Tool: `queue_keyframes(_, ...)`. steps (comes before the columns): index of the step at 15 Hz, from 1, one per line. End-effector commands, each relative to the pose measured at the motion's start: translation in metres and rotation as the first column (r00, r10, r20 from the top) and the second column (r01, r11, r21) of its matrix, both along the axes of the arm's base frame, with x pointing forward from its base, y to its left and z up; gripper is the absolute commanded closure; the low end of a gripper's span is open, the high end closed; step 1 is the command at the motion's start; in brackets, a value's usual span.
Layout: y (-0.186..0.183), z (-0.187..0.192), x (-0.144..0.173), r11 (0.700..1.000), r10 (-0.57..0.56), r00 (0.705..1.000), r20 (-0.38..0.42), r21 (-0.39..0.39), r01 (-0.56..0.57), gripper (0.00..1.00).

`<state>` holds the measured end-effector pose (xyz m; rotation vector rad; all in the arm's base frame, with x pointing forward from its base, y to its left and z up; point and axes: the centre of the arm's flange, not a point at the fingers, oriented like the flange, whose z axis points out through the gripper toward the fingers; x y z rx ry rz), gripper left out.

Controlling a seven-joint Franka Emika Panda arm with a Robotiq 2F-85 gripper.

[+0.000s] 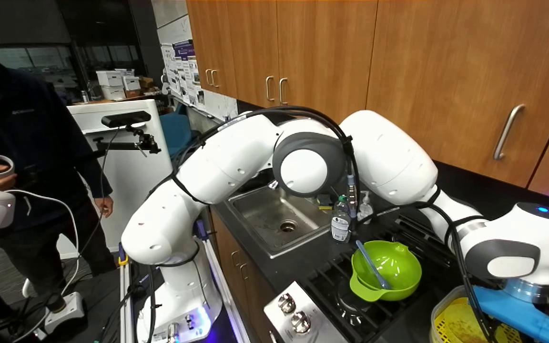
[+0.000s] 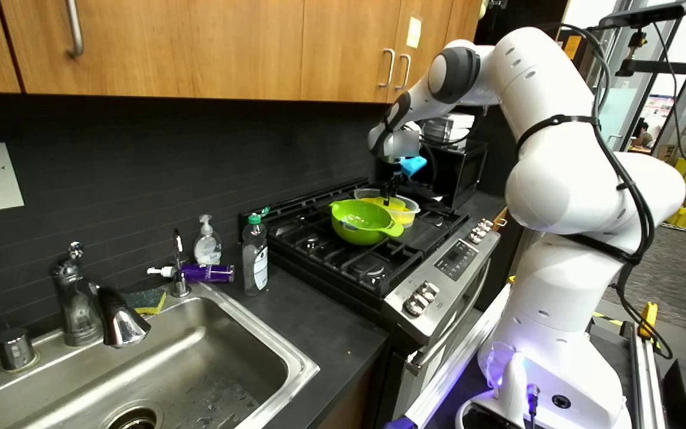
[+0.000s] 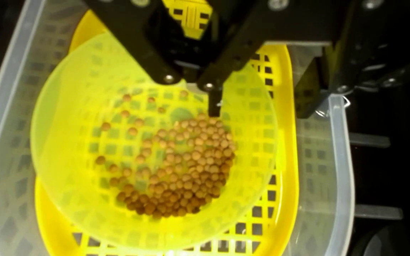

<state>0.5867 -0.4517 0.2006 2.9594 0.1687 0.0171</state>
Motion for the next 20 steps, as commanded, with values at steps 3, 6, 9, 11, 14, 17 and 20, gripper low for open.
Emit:
queue_keyframes(3,-0.009,0.003,0.004,1.000,0.001,1.000,0.004,-0.008,-0.001,0.93)
queue_keyframes(6,-0.006,0.006,0.004,1.000,-0.001,1.000,0.007,-0.013,0.001,0.99)
queue_keyframes(9,-0.003,0.010,0.004,1.000,-0.005,1.000,0.012,-0.021,0.005,0.98)
queue_keyframes(11,-0.001,0.010,0.001,1.000,-0.013,1.000,0.008,-0.023,0.013,0.98)
queue_keyframes(14,-0.007,0.011,-0.004,0.999,-0.037,0.999,-0.006,-0.023,0.037,0.98)
queue_keyframes(17,-0.011,0.015,-0.016,0.998,-0.062,0.998,-0.011,-0.032,0.062,0.98)
queue_keyframes(20,-0.011,0.020,-0.024,0.995,-0.092,0.996,-0.013,-0.051,0.091,0.98)
